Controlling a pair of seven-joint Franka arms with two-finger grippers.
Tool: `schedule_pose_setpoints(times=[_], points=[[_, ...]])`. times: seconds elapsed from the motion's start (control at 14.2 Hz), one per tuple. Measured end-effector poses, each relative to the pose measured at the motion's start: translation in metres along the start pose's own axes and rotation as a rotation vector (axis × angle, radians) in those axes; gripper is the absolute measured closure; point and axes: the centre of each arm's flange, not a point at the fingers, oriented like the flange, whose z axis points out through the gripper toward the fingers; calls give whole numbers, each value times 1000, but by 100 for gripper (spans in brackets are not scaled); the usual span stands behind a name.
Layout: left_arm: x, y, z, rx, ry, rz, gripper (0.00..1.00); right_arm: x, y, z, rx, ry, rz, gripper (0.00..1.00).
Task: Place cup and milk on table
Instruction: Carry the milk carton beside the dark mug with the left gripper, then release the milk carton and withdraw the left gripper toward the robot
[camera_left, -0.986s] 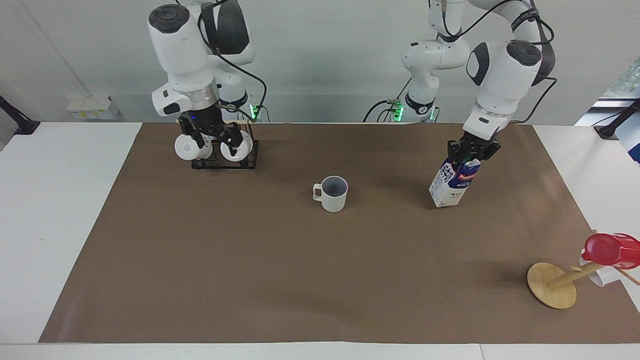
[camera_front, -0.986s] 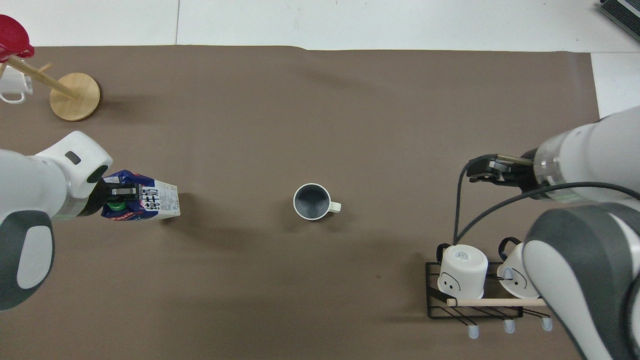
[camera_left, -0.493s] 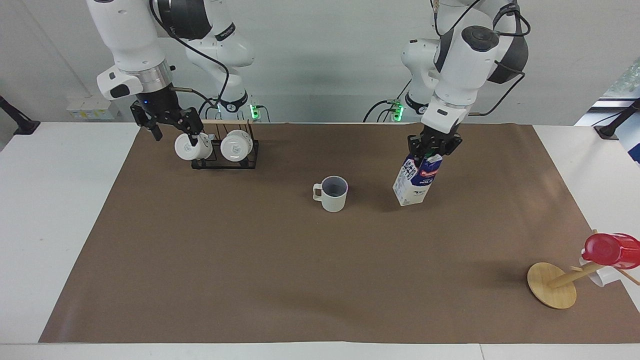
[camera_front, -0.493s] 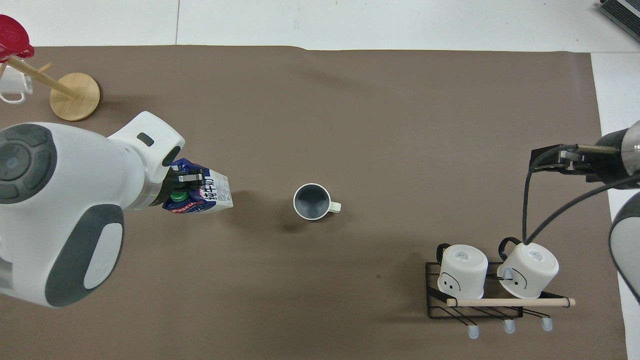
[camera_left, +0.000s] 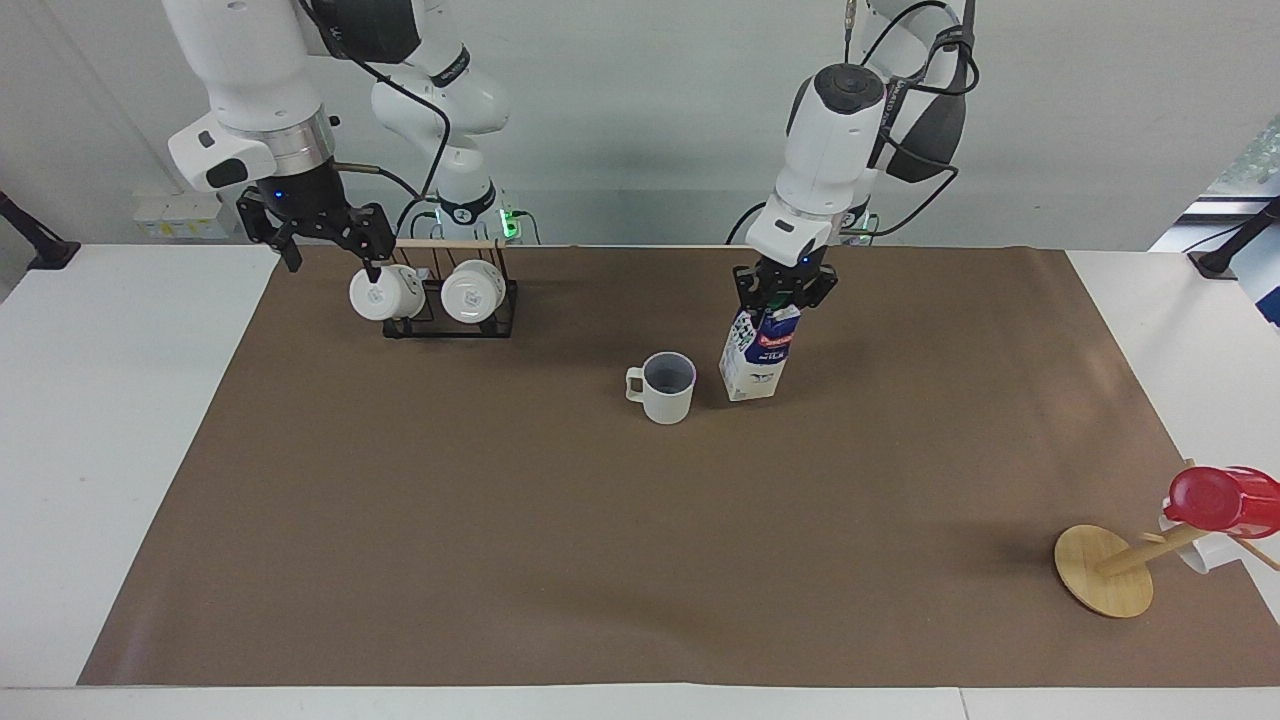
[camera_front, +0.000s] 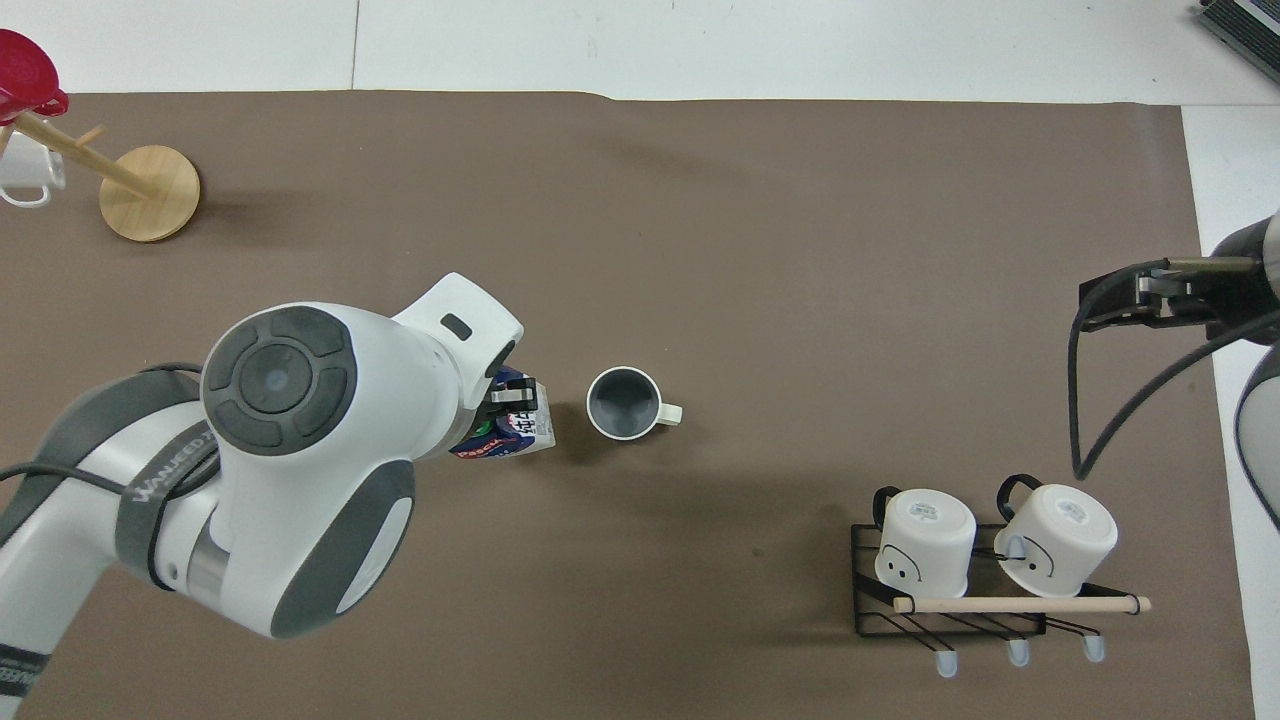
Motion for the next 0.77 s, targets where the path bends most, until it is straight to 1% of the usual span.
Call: schedule_pose_setpoints(times=[0.14, 0.28, 0.56, 0.7, 0.77], points=[[5, 7, 24, -6, -5, -10, 57, -3, 2, 1, 40, -14, -8, 0], [12, 7, 40, -7, -9, -16, 57, -4, 10, 4, 54, -20, -10, 0], [13, 7, 40, -6, -5, -16, 56, -2, 12, 4, 61, -9, -8, 0], [13, 7, 40, -6, -5, -23, 54, -2, 12, 4, 61, -9, -7, 0], [13, 7, 40, -6, -5, -27, 50, -2, 12, 4, 62, -9, -7, 0]])
